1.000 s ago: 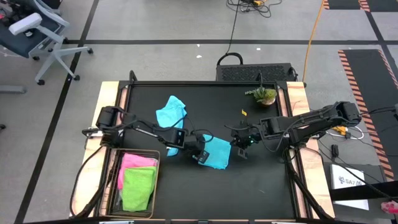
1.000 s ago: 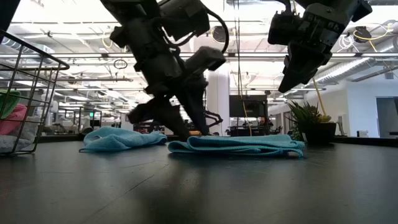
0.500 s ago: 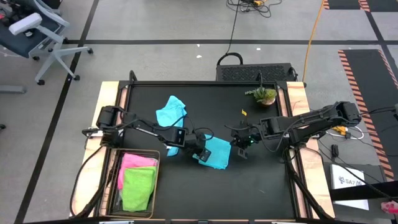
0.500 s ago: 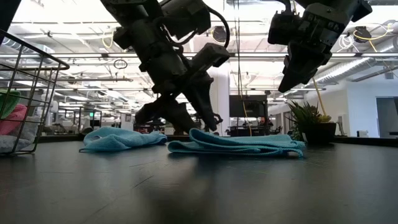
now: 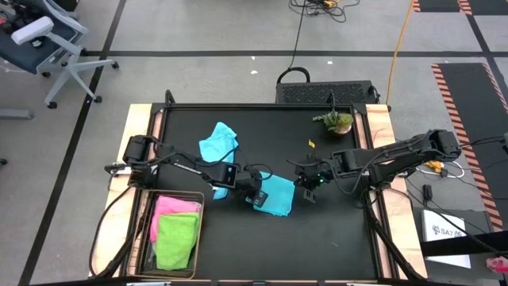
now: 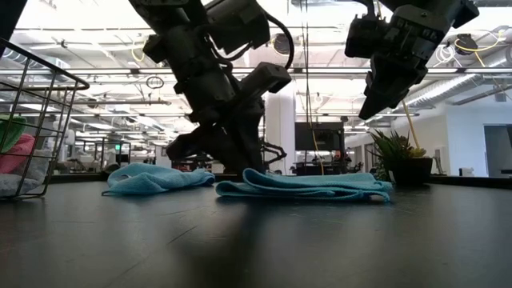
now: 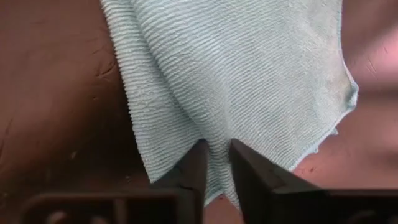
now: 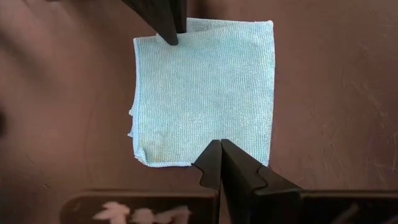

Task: Fold microfiber towels
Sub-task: Fold the right blue microfiber cloth

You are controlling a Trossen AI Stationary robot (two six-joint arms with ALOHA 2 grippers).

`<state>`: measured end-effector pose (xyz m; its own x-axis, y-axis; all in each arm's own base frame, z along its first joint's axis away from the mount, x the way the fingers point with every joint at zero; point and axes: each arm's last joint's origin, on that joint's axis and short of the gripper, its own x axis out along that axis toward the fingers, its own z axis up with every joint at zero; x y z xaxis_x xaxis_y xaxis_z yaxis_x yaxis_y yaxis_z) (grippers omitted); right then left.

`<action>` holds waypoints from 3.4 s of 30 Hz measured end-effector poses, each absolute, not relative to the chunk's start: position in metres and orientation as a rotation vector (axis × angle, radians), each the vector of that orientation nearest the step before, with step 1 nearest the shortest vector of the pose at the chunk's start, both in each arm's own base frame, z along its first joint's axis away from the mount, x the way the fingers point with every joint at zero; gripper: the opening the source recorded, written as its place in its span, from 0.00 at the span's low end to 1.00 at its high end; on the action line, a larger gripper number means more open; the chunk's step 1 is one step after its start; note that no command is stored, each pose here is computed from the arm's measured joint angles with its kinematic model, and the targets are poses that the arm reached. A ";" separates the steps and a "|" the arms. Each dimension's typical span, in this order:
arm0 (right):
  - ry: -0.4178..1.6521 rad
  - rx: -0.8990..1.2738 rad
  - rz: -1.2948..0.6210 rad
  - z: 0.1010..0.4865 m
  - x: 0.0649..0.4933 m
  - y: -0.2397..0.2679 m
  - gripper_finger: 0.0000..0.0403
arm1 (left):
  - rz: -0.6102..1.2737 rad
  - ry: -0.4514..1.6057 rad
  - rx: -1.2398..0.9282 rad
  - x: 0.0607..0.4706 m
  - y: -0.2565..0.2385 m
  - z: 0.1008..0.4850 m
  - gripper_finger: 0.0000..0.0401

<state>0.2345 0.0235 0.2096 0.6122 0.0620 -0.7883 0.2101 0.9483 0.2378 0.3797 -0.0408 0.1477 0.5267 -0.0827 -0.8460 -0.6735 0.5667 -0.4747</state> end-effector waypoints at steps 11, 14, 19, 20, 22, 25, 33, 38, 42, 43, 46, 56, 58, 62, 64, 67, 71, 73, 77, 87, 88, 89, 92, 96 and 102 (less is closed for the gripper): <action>0.917 0.322 -0.088 0.209 0.234 0.023 0.00 | 0.364 0.931 -0.909 0.385 -0.038 0.151 0.01; 0.925 0.322 -0.090 0.209 0.234 0.023 0.00 | 0.364 0.931 -0.907 0.385 -0.037 0.151 0.01; 0.931 0.321 -0.091 0.208 0.233 0.023 0.00 | 0.357 0.934 -0.906 0.385 -0.036 0.151 0.01; 0.932 0.321 -0.091 0.208 0.233 0.023 0.00 | 0.356 0.934 -0.904 0.385 -0.035 0.151 0.01; 0.932 0.322 -0.091 0.208 0.233 0.023 0.00 | 0.352 0.931 -0.899 0.384 -0.034 0.153 0.01; 0.934 0.322 -0.090 0.208 0.233 0.023 0.00 | 0.343 0.911 -0.898 0.383 -0.032 0.161 0.01; 0.948 0.324 -0.093 0.208 0.232 0.023 0.00 | 0.416 1.036 -0.838 0.364 -0.023 0.170 0.00; 0.954 0.323 -0.094 0.208 0.231 0.023 0.00 | 0.432 1.093 -0.801 0.360 -0.021 0.166 0.00; 0.953 0.328 -0.096 0.208 0.231 0.023 0.00 | 0.459 1.101 -0.765 0.358 -0.018 0.165 0.02; 0.953 0.328 -0.096 0.208 0.231 0.023 0.00 | 0.462 1.107 -0.759 0.358 -0.018 0.165 0.02; 0.953 0.328 -0.096 0.208 0.231 0.023 0.00 | 0.466 1.132 -0.725 0.355 -0.016 0.163 0.05; 0.959 0.339 -0.074 0.208 0.231 0.024 0.00 | 0.500 1.142 -0.704 0.353 -0.002 0.162 0.26; 0.959 0.339 -0.074 0.208 0.231 0.024 0.00 | 0.512 1.140 -0.714 0.353 0.002 0.162 0.31; 0.959 0.338 -0.074 0.208 0.231 0.024 0.00 | 0.517 1.138 -0.726 0.353 0.008 0.163 0.36; 0.957 0.331 -0.074 0.208 0.231 0.024 0.00 | 0.526 1.133 -0.737 0.353 0.010 0.163 0.36; 0.915 0.320 -0.072 0.210 0.234 0.022 0.00 | 0.526 1.114 -0.751 0.352 0.012 0.168 0.35; 0.822 0.319 -0.071 0.215 0.241 0.022 0.00 | 0.514 1.073 -0.758 0.350 0.013 0.181 0.31; 0.783 0.317 -0.061 0.218 0.244 0.022 0.00 | 0.524 1.039 -0.751 0.346 0.014 0.193 0.28; 0.749 0.307 -0.062 0.223 0.247 0.019 0.00 | 0.550 0.952 -0.707 0.334 0.015 0.221 0.23; 0.625 0.144 -0.067 0.295 0.268 -0.004 0.00 | 0.597 0.669 -0.612 0.291 0.020 0.296 0.18; 0.661 0.115 -0.069 0.303 0.270 -0.007 0.00 | 0.601 0.653 -0.588 0.288 0.021 0.300 0.18; 0.706 0.089 -0.074 0.311 0.273 -0.010 0.00 | 0.605 0.645 -0.571 0.284 0.022 0.304 0.18; 0.830 -0.012 -0.092 0.332 0.288 -0.018 0.00 | 0.623 0.648 -0.558 0.278 0.025 0.307 0.18; 0.962 -0.095 -0.088 0.338 0.318 -0.023 0.00 | 0.651 0.711 -0.546 0.275 0.027 0.302 0.18; 1.128 -0.008 -0.086 0.294 0.351 -0.022 0.00 | 0.664 0.750 -0.538 0.276 0.028 0.296 0.18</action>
<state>0.3511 -0.0220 0.2937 0.4251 -0.0729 -0.9022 0.0649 0.9966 -0.0499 0.2761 0.0276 0.2961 0.5503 0.3486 -0.7587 -0.7105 0.6728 -0.2062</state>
